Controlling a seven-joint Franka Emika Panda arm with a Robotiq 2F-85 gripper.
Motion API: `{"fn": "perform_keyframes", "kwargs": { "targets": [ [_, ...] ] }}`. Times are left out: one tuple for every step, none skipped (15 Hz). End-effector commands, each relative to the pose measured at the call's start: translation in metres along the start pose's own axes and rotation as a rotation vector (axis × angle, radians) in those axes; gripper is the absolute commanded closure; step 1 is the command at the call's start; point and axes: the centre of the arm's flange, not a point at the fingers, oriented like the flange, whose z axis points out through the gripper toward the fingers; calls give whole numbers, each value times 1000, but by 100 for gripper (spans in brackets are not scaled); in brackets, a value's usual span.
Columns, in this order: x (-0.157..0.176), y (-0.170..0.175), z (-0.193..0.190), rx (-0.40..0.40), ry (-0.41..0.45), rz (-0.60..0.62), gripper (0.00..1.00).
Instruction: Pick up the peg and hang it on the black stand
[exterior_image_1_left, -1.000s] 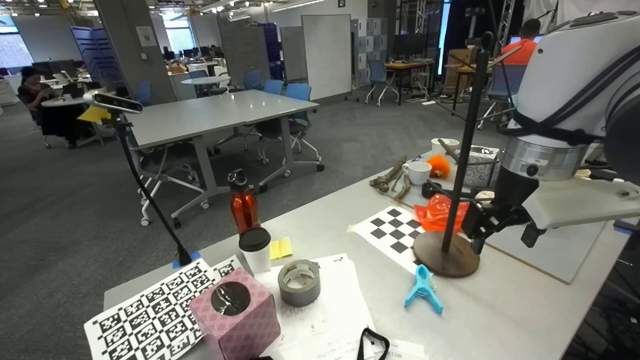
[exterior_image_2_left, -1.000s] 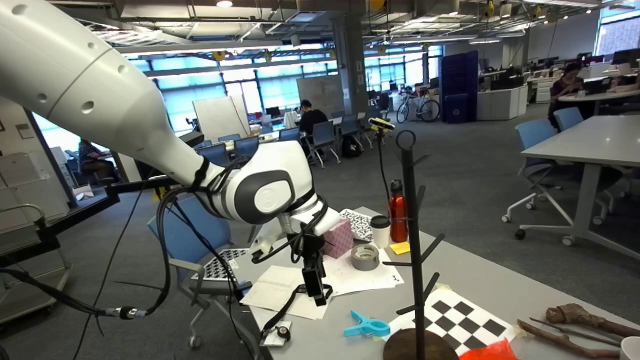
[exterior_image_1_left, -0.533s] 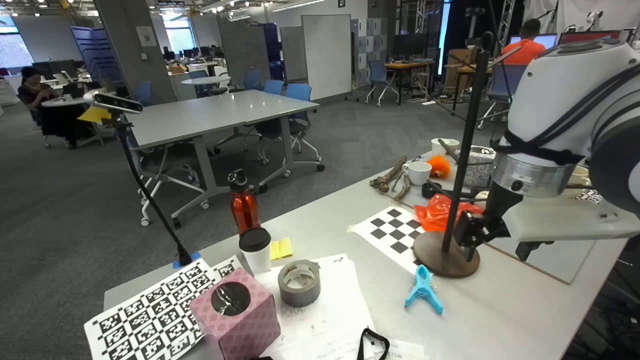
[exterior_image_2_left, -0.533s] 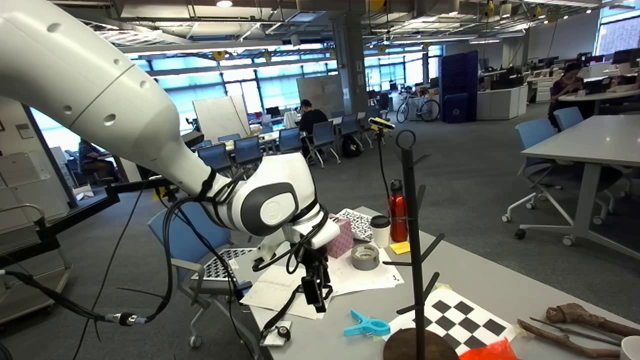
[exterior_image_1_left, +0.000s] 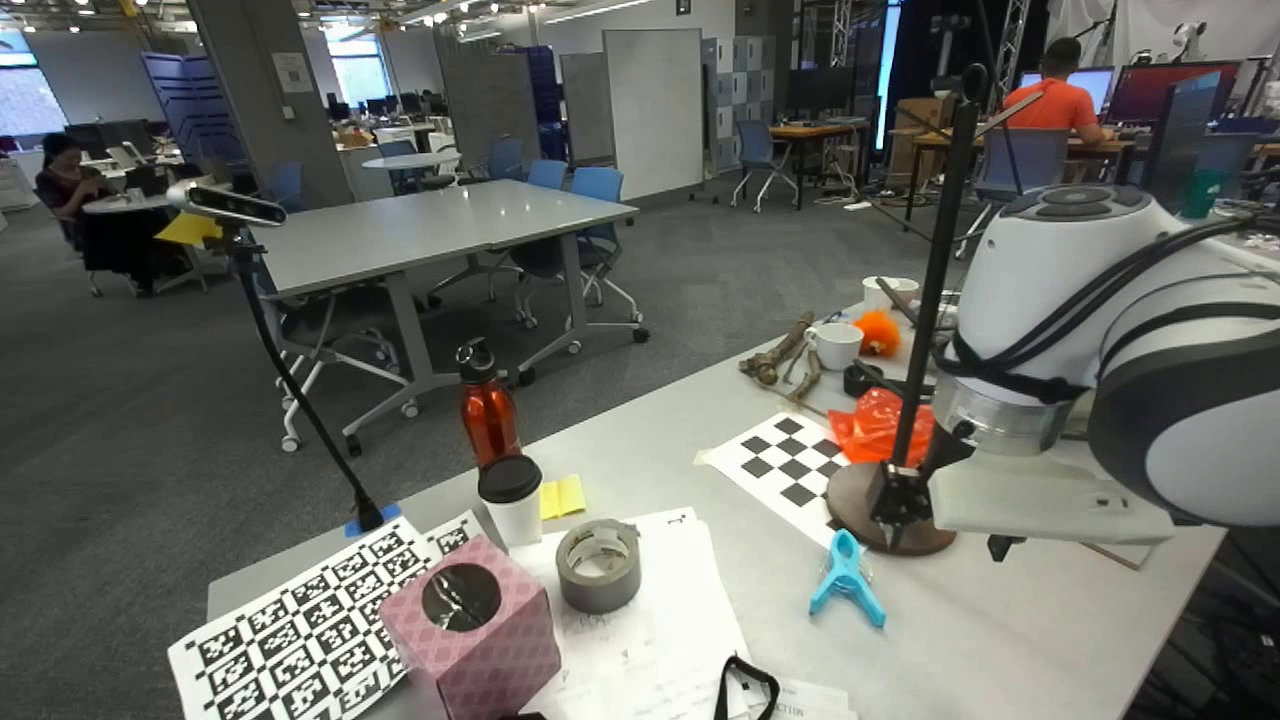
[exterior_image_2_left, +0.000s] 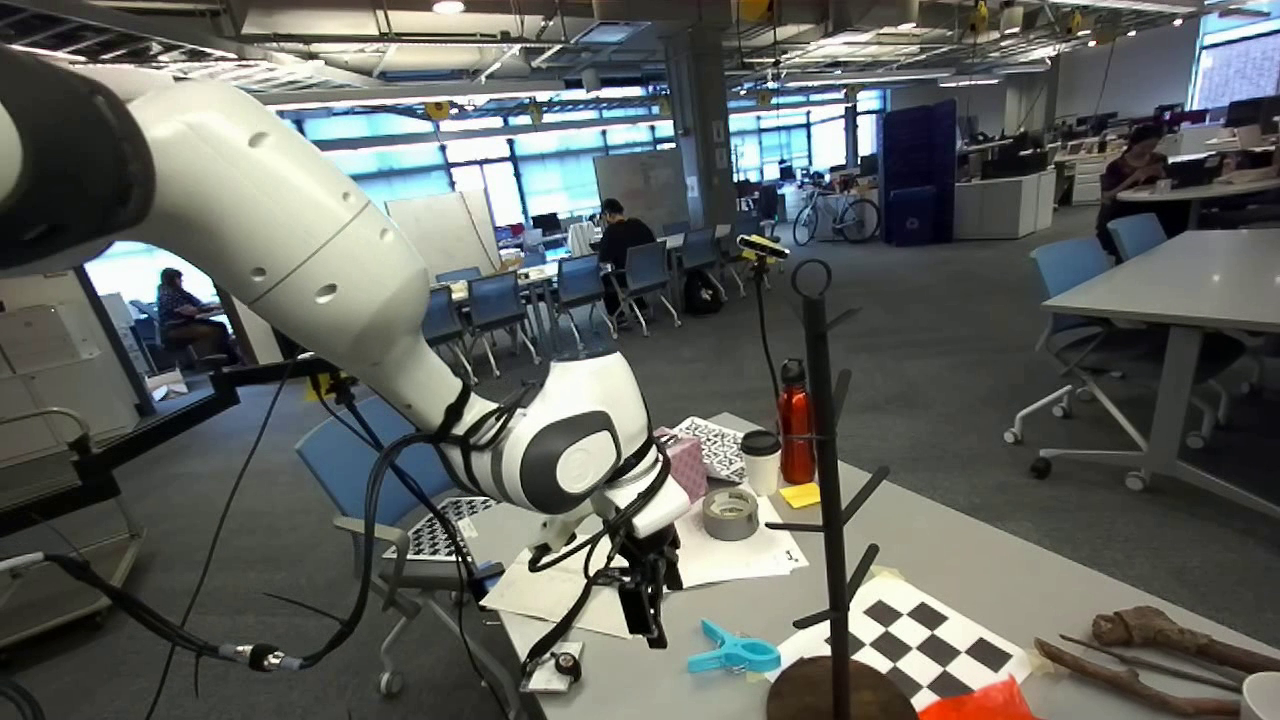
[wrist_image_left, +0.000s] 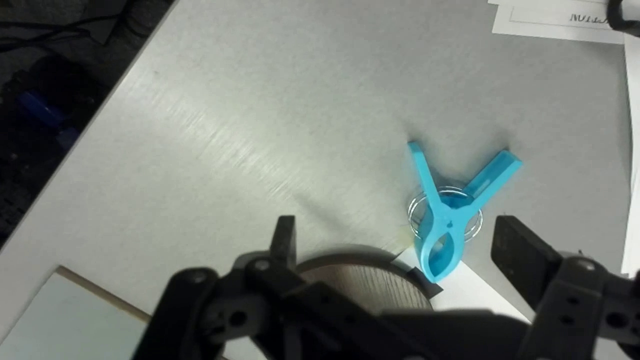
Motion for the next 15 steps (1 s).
{"fn": "perform_keyframes", "kwargs": {
  "targets": [
    [17, -28, 27, -2, 18, 39, 0],
    [23, -32, 31, -6, 18, 42, 0],
    [29, -37, 36, -7, 20, 45, 0],
    [33, -43, 40, -6, 24, 49, 0],
    [34, -48, 44, -7, 28, 52, 0],
    [35, -53, 49, -6, 33, 55, 0],
    [37, -58, 53, -8, 36, 58, 0],
    [41, -62, 57, -15, 39, 63, 0],
    [42, -66, 59, -17, 37, 58, 0],
    [33, -44, 48, -6, 30, 36, 0],
    [34, -48, 52, -5, 33, 36, 0],
    [35, -51, 55, -5, 34, 36, 0],
    [36, -53, 57, -5, 35, 35, 0],
    [36, -53, 57, -5, 36, 35, 0],
    [37, -54, 57, -4, 37, 35, 0]
  ]
}}
